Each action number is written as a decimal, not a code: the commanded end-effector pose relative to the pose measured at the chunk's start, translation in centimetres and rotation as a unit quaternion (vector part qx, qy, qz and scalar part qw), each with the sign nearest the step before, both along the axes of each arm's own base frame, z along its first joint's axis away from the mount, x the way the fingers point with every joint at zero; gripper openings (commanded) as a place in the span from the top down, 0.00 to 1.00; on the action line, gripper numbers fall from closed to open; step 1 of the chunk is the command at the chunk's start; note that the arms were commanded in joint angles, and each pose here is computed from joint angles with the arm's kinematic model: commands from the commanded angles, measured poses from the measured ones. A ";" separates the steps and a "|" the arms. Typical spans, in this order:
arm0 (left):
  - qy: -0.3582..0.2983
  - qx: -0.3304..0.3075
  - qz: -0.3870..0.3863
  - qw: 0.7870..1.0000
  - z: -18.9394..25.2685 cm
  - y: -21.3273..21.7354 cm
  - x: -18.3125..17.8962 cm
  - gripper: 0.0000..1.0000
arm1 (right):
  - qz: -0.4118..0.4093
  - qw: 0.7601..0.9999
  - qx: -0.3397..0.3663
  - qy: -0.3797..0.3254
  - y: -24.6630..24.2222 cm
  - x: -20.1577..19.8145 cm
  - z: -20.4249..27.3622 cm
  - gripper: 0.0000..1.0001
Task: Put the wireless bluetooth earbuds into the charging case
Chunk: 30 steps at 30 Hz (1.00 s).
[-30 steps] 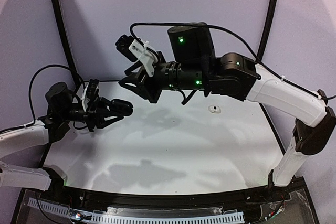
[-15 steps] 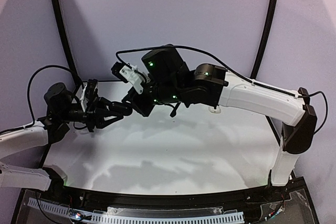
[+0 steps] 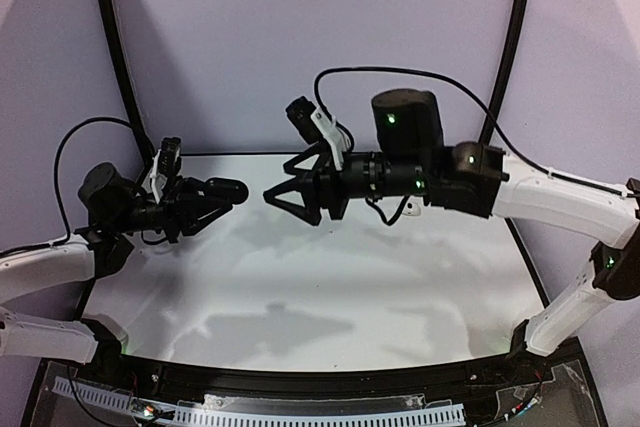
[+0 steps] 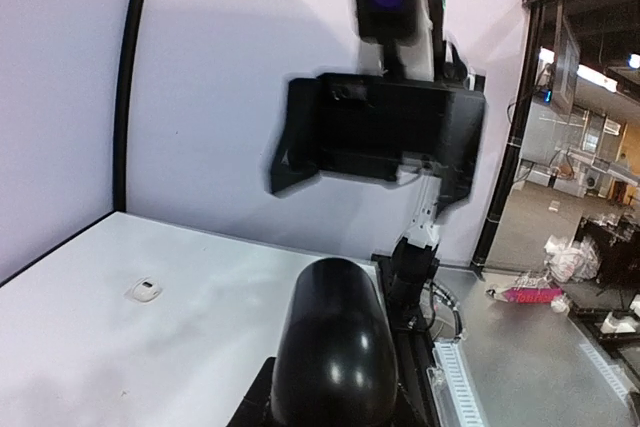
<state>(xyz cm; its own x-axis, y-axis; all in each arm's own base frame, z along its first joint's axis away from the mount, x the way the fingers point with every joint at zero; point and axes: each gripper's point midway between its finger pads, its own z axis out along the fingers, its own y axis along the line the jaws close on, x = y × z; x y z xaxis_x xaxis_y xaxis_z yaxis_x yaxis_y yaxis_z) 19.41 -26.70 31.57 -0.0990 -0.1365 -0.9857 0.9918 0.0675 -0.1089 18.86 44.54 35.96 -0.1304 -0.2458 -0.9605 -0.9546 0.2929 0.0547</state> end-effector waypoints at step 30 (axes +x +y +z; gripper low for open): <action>0.031 -0.079 -0.023 0.996 2.7 1.0 -1.6 0.99 | 0.149 0.979 0.136 0.022 7.8 -2.4 2.5 0.82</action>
